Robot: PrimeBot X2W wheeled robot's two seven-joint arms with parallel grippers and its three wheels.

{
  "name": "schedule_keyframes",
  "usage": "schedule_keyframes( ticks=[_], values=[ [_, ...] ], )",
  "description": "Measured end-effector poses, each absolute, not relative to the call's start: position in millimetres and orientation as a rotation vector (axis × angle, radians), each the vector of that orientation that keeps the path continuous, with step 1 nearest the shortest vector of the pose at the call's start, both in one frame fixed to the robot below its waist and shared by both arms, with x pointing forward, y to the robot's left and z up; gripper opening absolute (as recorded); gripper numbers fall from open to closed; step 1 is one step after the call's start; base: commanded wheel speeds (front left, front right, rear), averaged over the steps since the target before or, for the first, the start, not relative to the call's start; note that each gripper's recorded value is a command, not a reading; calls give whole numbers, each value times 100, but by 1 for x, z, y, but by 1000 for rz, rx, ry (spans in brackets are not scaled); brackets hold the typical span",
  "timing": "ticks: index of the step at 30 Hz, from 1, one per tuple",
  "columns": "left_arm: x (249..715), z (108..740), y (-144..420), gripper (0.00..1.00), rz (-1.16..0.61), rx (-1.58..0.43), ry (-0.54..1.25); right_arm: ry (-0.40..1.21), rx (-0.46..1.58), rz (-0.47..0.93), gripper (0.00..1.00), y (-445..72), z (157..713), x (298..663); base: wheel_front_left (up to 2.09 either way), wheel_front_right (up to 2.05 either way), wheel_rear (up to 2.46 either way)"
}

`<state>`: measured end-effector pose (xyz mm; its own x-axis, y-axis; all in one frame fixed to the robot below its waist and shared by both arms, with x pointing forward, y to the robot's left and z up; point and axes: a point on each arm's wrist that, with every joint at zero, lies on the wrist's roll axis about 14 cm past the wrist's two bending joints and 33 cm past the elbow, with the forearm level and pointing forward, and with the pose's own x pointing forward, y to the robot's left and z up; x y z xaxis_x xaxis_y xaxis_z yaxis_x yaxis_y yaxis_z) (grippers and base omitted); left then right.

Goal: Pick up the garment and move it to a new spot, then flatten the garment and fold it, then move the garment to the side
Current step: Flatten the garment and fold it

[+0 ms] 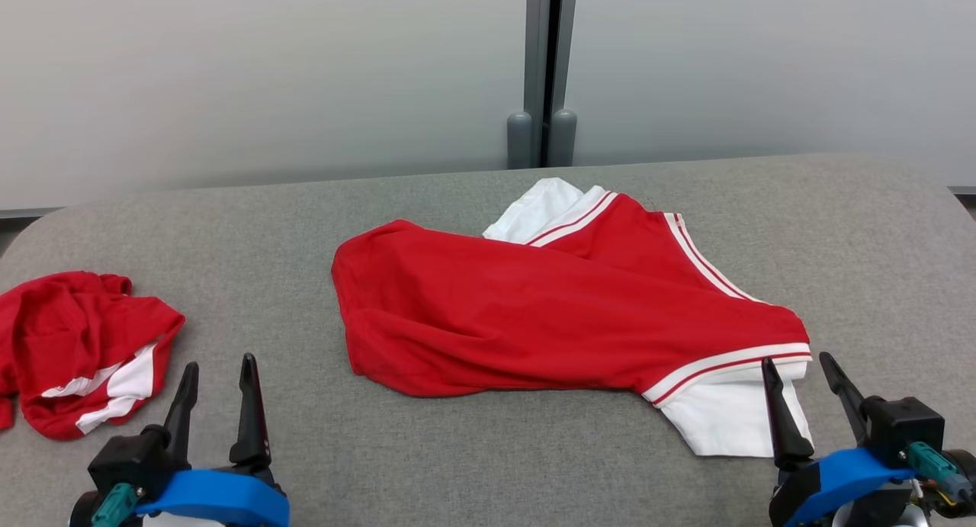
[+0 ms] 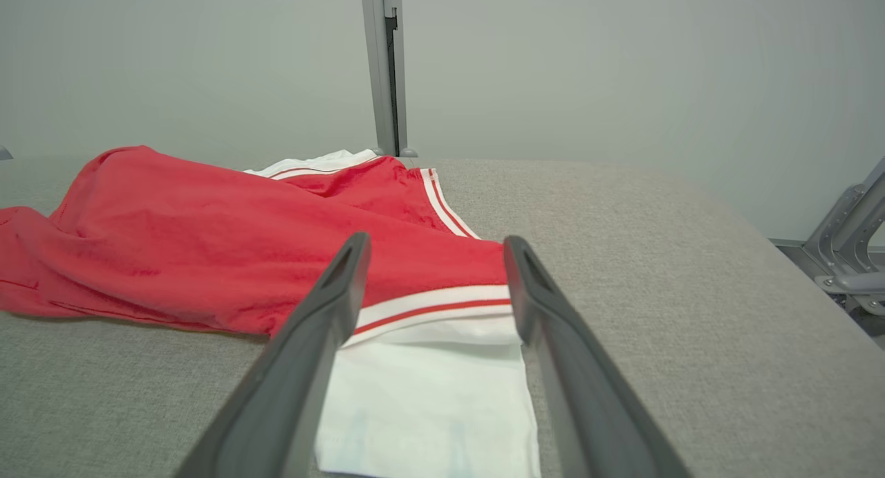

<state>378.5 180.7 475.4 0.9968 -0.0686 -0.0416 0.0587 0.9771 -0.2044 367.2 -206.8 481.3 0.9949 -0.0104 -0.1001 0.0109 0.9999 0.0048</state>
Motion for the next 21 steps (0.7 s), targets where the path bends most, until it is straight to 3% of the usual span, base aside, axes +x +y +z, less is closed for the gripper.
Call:
schedule_keyframes(
  ticks=[21],
  values=[
    [372, 465, 175, 100, -82, -198, 106, 108, 26, -1, 100, -203, 480, 365, 0, 0, 0]
  ],
)
